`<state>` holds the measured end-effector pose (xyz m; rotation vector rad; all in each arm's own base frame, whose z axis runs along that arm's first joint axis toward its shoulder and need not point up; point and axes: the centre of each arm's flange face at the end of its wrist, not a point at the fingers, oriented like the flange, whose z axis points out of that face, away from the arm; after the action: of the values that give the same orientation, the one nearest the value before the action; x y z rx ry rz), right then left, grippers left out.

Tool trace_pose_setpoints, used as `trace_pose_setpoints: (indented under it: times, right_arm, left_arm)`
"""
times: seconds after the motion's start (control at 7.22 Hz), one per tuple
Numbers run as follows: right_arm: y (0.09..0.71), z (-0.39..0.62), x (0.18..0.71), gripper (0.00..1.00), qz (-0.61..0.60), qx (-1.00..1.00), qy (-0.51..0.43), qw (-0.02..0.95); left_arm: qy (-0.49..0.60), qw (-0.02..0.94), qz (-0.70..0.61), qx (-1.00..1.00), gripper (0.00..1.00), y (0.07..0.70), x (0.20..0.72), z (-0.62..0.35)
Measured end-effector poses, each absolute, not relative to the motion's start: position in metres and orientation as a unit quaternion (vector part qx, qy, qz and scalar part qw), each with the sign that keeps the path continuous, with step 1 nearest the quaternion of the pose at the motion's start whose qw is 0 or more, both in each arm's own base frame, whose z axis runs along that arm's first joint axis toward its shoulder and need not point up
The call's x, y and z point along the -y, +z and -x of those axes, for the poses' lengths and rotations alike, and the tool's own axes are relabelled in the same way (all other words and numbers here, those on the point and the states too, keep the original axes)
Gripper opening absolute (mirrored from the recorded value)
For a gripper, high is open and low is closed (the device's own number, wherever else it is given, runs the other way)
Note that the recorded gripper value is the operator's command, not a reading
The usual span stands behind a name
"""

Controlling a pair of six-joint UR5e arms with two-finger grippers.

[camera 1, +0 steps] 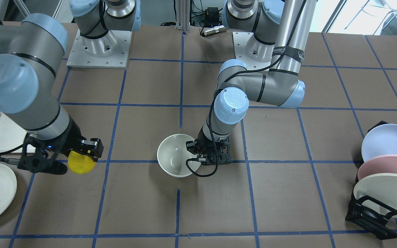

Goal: Place bowl and put lemon in it

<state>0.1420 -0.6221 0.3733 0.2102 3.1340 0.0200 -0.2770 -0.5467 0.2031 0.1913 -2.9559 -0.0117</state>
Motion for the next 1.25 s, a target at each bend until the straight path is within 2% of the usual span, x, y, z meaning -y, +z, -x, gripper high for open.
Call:
trace_pose_setpoints:
  times: [0.42, 0.83, 1.25]
  right_arm:
    - [0.355, -0.230, 0.609, 0.00, -0.077, -0.996, 0.010, 0.032]
    - [0.328, -0.296, 0.595, 0.00, -0.086, -0.996, 0.011, 0.036]
    - [0.287, -0.350, 0.584, 0.00, -0.090, -0.995, 0.010, 0.035]
  left_arm:
    - [0.001, 0.090, -0.056, 0.994, 1.00, 0.239, 0.554, 0.270]
    - [-0.057, 0.069, -0.003, 0.996, 1.00, 0.368, 0.545, 0.233]
    - [-0.022, 0.033, 0.027, 0.999, 1.00, 0.469, 0.486, 0.212]
